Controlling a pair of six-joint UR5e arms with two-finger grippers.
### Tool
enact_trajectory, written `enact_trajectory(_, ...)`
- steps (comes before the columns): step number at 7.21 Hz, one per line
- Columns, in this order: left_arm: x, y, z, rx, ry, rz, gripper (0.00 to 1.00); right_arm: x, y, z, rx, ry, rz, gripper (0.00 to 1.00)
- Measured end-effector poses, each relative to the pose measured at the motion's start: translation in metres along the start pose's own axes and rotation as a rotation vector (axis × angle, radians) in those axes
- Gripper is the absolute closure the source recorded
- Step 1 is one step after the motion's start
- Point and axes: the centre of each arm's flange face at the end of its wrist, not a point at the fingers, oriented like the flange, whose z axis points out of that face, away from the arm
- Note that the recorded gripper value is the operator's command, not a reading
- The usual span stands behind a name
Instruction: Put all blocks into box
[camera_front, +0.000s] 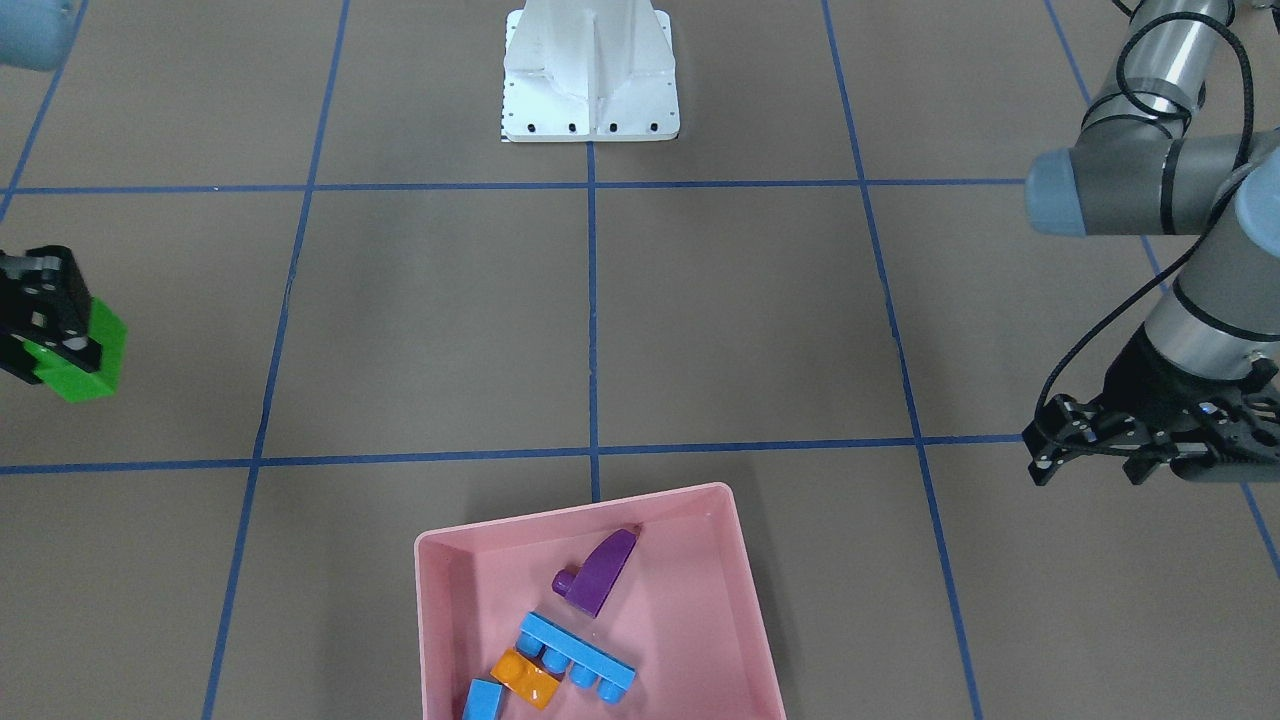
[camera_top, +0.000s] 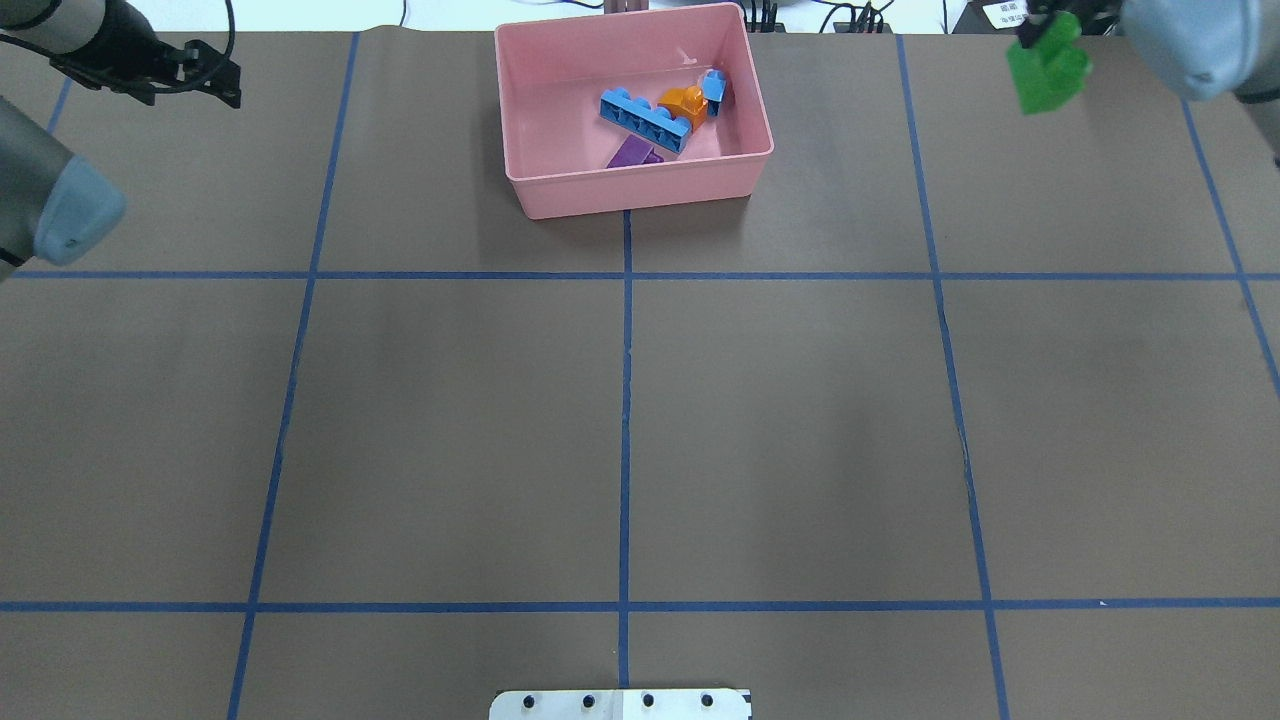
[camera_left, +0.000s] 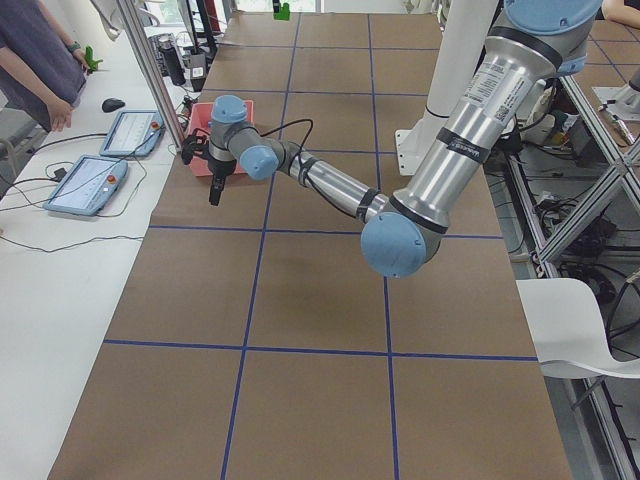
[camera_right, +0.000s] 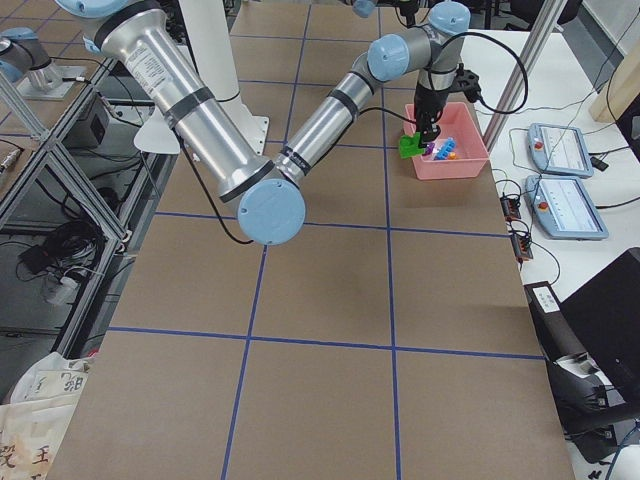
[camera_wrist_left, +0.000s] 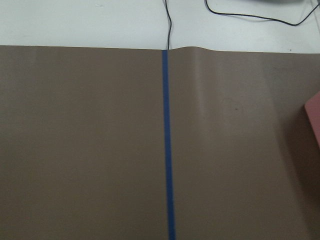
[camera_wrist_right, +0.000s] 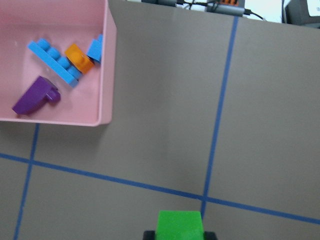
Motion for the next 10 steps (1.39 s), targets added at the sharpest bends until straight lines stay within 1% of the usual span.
enact_trajectory(1,-0.028,0.010,0.008,-0.018,-0.028,0.052,0.00,-0.047,-0.033,0.015,0.025,-0.011,0.022,1.00)
enact_trajectory(2,-0.052,0.018,0.015,-0.033,-0.056,0.107,0.00,-0.086,-0.061,0.038,0.043,-0.010,0.036,1.00)
enact_trajectory(4,-0.093,0.031,0.025,-0.062,-0.104,0.203,0.00,-0.136,-0.096,0.089,0.084,-0.005,0.049,1.00)
enact_trajectory(6,-0.116,0.041,0.034,-0.088,-0.123,0.241,0.00,-0.165,-0.113,0.145,0.140,-0.012,0.034,1.00)
enact_trajectory(8,-0.128,0.049,0.040,-0.103,-0.130,0.255,0.00,-0.200,-0.114,0.198,0.190,0.006,-0.009,1.00)
enact_trajectory(9,-0.133,0.053,0.043,-0.111,-0.133,0.268,0.00,-0.211,-0.114,0.212,0.206,0.012,-0.017,0.82)
enact_trajectory(10,-0.136,0.054,0.045,-0.117,-0.134,0.273,0.00,-0.215,-0.115,0.219,0.215,0.015,-0.019,0.02)
